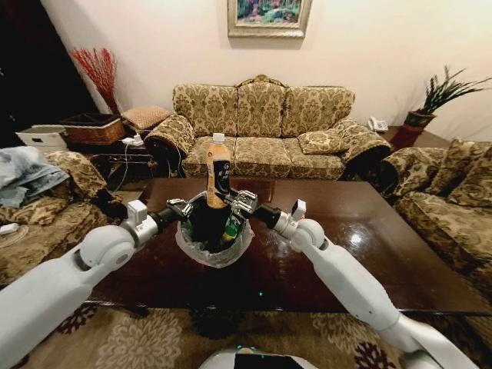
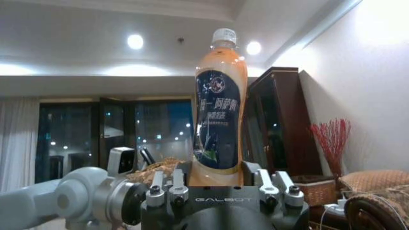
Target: Move to the front of the table and place the trash on the table into the trash bin.
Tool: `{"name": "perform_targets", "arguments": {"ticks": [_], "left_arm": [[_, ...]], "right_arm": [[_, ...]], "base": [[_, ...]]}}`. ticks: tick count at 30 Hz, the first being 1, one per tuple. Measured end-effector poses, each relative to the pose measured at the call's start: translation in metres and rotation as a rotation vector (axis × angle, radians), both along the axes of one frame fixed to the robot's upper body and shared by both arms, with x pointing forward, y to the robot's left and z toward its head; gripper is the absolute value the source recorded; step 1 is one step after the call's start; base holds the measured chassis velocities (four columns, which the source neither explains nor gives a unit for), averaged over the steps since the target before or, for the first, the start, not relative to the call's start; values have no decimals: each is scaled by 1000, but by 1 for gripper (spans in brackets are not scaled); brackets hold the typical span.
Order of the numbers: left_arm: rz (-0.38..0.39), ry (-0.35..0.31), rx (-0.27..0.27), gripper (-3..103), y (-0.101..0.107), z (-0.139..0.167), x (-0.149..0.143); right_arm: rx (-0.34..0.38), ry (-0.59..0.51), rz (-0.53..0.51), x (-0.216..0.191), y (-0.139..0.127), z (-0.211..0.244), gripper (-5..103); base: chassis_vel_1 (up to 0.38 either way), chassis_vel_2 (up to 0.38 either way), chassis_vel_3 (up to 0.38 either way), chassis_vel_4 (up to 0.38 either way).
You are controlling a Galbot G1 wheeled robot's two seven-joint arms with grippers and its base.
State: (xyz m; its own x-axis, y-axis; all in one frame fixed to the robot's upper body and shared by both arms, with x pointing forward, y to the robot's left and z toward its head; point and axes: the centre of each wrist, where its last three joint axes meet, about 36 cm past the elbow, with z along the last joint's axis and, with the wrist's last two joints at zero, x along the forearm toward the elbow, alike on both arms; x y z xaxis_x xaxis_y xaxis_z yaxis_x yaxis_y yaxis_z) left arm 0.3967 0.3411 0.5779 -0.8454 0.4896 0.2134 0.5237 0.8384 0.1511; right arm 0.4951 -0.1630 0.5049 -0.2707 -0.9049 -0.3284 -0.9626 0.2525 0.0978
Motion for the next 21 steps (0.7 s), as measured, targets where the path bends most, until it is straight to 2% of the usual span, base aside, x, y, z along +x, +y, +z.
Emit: {"name": "perform_targets", "arguments": {"ticks": [1, 3, 4, 5, 7, 8, 10, 12, 13, 15, 16, 19, 20, 21], "left_arm": [[1, 1, 0, 3, 0, 0, 0], [2, 2, 1, 3, 1, -1, 0], [4, 6, -2, 3, 1, -1, 1], [4, 7, -7, 3, 2, -2, 1], [5, 13, -14, 3, 3, -3, 2], [5, 13, -14, 3, 3, -3, 2], [11, 17, -8, 3, 5, -3, 3], [14, 18, -4, 3, 6, -3, 3], [19, 20, 1, 3, 6, -2, 3], [36, 21, 18, 3, 10, 1, 4], [36, 21, 18, 3, 10, 1, 4], [74, 24, 18, 3, 16, 4, 6], [74, 24, 18, 3, 16, 4, 6], [101, 27, 22, 3, 18, 6, 8]], "right_arm": [[3, -1, 0, 0, -1, 1, 58], [6, -1, 0, -1, -2, 3, 58], [13, 0, 1, -2, -4, 5, 70], [17, 2, 2, -3, -4, 5, 70], [30, 12, 5, -6, -4, 8, 80], [30, 12, 5, -6, -4, 8, 80], [39, 20, 6, -9, -4, 8, 91], [42, 21, 2, -10, -5, 9, 91], [49, 23, -8, -10, -7, 10, 96], [103, 59, -65, -15, -14, 14, 100], [103, 59, -65, -15, -14, 14, 100], [180, 222, -238, -34, -24, 19, 100], [180, 222, -238, -34, -24, 19, 100], [186, 289, -333, -42, -28, 21, 100]], "base": [[0, 0, 0, 0], [0, 0, 0, 0], [0, 0, 0, 0], [0, 0, 0, 0], [0, 0, 0, 0], [0, 0, 0, 0], [0, 0, 0, 0], [0, 0, 0, 0], [0, 0, 0, 0], [0, 0, 0, 0], [0, 0, 0, 0], [0, 0, 0, 0], [0, 0, 0, 0], [0, 0, 0, 0]]}}
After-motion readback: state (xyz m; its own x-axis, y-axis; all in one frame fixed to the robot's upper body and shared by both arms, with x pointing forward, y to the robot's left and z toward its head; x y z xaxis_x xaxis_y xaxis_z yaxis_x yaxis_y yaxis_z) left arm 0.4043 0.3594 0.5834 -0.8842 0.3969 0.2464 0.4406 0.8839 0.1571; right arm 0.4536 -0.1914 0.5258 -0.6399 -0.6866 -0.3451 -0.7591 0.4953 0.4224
